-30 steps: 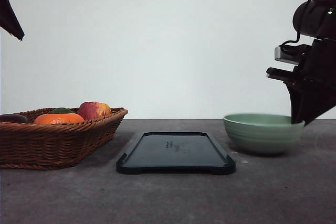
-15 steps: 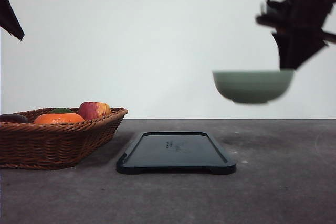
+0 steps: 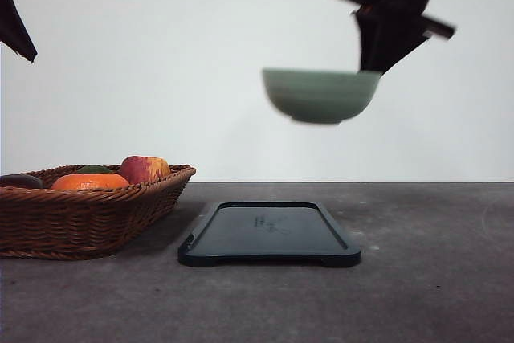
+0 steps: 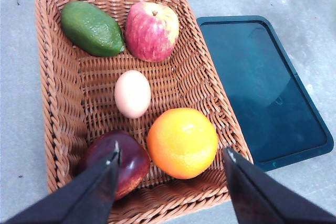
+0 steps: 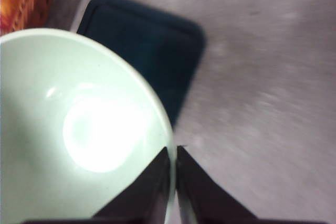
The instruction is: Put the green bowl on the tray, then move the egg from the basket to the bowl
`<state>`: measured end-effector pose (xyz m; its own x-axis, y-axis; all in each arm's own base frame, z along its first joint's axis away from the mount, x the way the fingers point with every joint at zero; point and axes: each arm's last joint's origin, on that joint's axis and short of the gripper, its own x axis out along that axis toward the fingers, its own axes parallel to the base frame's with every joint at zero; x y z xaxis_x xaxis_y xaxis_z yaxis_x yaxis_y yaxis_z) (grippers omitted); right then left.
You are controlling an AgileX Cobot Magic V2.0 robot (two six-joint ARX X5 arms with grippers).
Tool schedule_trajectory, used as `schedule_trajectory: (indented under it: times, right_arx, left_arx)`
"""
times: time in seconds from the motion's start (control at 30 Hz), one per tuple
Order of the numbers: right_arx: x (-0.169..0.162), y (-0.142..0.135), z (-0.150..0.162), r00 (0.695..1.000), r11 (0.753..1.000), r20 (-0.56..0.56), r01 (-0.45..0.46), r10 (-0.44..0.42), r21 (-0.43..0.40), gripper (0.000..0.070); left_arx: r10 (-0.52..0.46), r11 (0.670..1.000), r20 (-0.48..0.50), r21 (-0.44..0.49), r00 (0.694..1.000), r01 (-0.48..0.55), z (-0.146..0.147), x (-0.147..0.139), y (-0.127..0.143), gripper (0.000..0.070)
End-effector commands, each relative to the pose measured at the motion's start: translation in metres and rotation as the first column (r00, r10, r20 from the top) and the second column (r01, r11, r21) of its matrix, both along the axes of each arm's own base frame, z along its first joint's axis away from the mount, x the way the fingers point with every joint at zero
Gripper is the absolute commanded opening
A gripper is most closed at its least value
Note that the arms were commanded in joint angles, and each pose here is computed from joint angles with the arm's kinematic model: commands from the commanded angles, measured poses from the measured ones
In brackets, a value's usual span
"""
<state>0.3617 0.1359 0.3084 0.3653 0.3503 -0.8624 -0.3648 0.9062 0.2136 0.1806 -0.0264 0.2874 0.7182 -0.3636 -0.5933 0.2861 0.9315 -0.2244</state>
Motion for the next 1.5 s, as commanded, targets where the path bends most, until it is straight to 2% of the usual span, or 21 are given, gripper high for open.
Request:
schedule_trajectory:
  times: [0.0,0.13,0.33,0.67,0.7,0.8,0.87,1.0,1.13,1.27,1.37,1.47]
  right_arx:
    - [0.008,0.011,-0.009,1.0,1.0,-0.008,-0.009,0.009,0.004,0.0]
    - [0.019,0.03,-0.038,0.998,0.999,-0.048,-0.043,0.042,-0.01,0.0]
    - [0.029,0.051,-0.07,0.995,0.999,-0.086,-0.046,0.045,-0.01,0.0]
    - [0.033,0.059,-0.089,0.991,0.998,-0.123,-0.051,0.047,-0.027,0.0005]
    - [0.033,0.059,-0.089,0.991,0.998,-0.123,-0.051,0.048,-0.027,0.0018]
    - [0.032,0.058,-0.09,0.991,0.998,-0.128,-0.051,0.047,-0.028,0.0168]
    - [0.032,0.058,-0.089,0.99,0.998,-0.132,-0.051,0.047,-0.029,0.0242]
    - [0.026,0.055,-0.073,0.989,0.998,-0.139,-0.056,0.052,-0.032,0.0251]
    - [0.013,0.049,-0.039,0.995,0.997,-0.056,-0.079,0.078,-0.017,0.0251]
    - [-0.002,0.043,-0.011,0.993,0.997,0.091,-0.07,0.069,0.014,0.025]
    - [-0.019,0.035,-0.013,0.977,0.995,0.204,-0.076,0.062,0.062,0.025]
    - [-0.042,0.024,-0.027,0.962,0.992,0.265,-0.085,0.058,0.091,0.025]
  left_arx:
    - [-0.001,1.0,0.02,-0.011,1.0,0.001,0.007,0.002,-0.001,0.0386]
    - [0.0,1.0,0.02,-0.011,1.0,0.001,0.007,0.002,-0.001,0.0386]
    - [-0.001,1.0,0.02,-0.011,1.0,0.001,0.007,0.002,-0.001,0.0386]
    - [0.0,1.0,0.02,-0.011,1.0,0.001,0.007,0.002,-0.001,0.0386]
    - [0.0,1.0,0.02,-0.011,1.0,0.001,0.007,0.002,-0.001,0.0386]
    - [-0.001,1.0,0.02,-0.011,1.0,0.001,0.007,0.002,-0.001,0.0386]
    - [0.0,1.0,0.019,-0.011,1.0,0.001,0.007,0.002,-0.001,0.0386]
    - [-0.001,1.0,0.02,-0.011,1.0,0.001,0.007,0.002,-0.001,0.0386]
    - [-0.001,1.0,0.021,-0.011,1.0,0.001,0.007,0.002,-0.001,0.0386]
    - [-0.001,1.0,0.028,-0.012,1.0,0.001,0.008,0.003,-0.001,0.0387]
    - [-0.001,1.0,0.031,-0.012,1.0,0.001,0.008,0.003,-0.001,0.0387]
    - [-0.001,1.0,0.032,-0.013,0.999,0.001,0.008,0.003,-0.001,0.0387]
